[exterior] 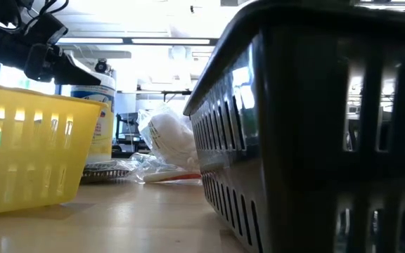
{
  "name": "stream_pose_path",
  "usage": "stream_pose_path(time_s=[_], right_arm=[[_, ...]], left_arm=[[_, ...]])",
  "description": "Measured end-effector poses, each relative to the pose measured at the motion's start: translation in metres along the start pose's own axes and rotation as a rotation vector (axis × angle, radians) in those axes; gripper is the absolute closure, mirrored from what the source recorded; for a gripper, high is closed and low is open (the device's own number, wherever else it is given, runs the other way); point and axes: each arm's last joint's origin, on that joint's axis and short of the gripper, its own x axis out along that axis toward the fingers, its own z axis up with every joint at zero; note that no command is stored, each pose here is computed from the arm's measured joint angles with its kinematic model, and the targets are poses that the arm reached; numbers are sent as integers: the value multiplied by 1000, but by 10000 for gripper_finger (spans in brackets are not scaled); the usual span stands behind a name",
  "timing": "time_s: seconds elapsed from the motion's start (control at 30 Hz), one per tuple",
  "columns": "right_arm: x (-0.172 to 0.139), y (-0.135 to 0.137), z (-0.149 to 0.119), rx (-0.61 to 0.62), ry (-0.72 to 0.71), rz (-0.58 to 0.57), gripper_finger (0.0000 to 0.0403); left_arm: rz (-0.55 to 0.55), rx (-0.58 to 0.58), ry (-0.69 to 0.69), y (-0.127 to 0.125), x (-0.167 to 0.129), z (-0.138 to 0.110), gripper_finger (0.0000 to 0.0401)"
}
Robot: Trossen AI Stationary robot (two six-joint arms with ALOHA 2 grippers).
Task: Pick & Place Travel size toiletries
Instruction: Put the black hairbrush into the black bin
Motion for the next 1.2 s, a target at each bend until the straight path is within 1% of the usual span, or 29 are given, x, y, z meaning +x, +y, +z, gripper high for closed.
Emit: stream_pose_path(time_s=[0.17, 0.27, 0.4, 0.5, 0.73, 0.97, 1.1, 1.2], right_arm=[[36, 3, -11, 50, 76, 34, 400], [54, 3, -16, 52, 97, 37, 400], [73, 5, -24, 53, 143, 83, 400], [78, 8, -27, 48, 150, 107, 400], [78, 14, -30, 35, 159, 120, 400], [78, 23, -26, 9, 90, 147, 400], [78, 25, -25, 35, 92, 183, 400], [80, 25, -26, 42, 98, 189, 400]], left_arm=[[0, -20, 1, 0, 0, 0, 401], [-1, -22, 3, 0, 0, 0, 401], [-1, -23, 5, 0, 0, -1, 401], [-2, -21, 11, 0, 0, -1, 401], [-4, -15, 25, 0, 0, -3, 401], [-5, -14, 28, -1, 0, -3, 401], [-6, -11, 34, -1, 0, -4, 401], [-7, -8, 41, -1, 0, -4, 401]])
